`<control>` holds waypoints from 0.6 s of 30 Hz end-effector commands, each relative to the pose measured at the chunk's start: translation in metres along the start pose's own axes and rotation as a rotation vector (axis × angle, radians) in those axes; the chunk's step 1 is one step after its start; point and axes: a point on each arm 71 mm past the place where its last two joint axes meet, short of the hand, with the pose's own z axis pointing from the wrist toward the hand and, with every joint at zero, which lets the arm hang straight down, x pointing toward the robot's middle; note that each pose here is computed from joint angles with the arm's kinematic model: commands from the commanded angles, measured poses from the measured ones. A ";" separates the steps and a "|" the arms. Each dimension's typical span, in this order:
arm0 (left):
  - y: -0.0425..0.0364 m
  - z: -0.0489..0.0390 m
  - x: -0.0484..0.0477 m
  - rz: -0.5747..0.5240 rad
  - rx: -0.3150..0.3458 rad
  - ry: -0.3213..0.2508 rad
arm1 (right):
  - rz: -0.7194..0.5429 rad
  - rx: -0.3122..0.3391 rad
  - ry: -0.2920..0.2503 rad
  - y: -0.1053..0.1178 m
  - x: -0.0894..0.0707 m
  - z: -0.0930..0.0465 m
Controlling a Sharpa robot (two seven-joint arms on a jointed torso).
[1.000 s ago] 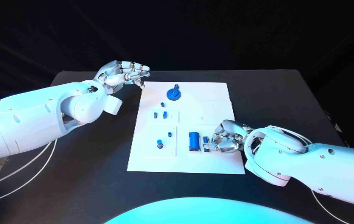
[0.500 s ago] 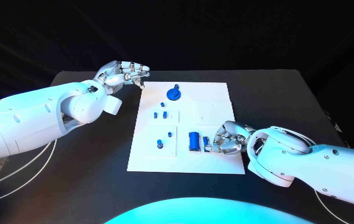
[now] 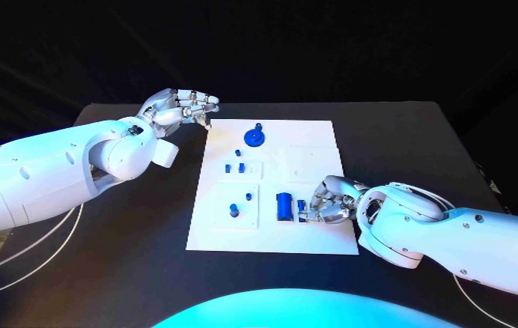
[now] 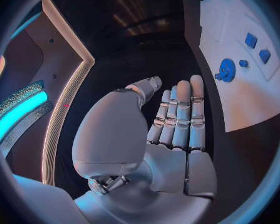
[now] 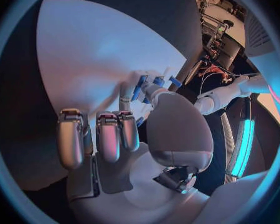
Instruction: Assemble the parts on the task board
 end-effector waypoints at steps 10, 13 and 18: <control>-0.0010 0.0003 0.0014 -0.005 0.007 0.012 | 0.011 -0.069 -0.059 0.004 -0.005 -0.006; -0.0008 0.0006 0.0017 -0.005 0.009 0.012 | 0.059 -0.116 -0.092 0.007 -0.015 -0.008; -0.0004 0.0017 0.0032 -0.010 0.018 0.009 | 0.160 -0.247 -0.170 0.011 -0.037 -0.007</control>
